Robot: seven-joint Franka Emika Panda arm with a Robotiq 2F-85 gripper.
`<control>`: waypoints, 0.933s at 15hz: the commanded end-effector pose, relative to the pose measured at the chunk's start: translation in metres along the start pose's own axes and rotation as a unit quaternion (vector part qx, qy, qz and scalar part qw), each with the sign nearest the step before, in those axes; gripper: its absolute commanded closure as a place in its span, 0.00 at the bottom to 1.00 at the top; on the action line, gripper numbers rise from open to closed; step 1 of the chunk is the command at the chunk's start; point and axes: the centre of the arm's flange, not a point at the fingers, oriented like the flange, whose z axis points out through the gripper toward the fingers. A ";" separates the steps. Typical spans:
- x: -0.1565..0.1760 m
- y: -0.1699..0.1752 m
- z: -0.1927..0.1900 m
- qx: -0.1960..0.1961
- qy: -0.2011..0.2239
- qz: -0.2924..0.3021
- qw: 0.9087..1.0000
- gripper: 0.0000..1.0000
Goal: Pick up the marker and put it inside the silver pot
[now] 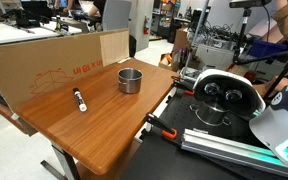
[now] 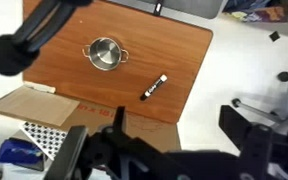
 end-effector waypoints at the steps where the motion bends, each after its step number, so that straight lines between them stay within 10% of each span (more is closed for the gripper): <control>1: 0.000 0.000 -0.001 0.000 0.001 0.000 1.000 0.00; 14: 0.021 0.000 0.015 0.005 0.006 0.025 1.000 0.00</control>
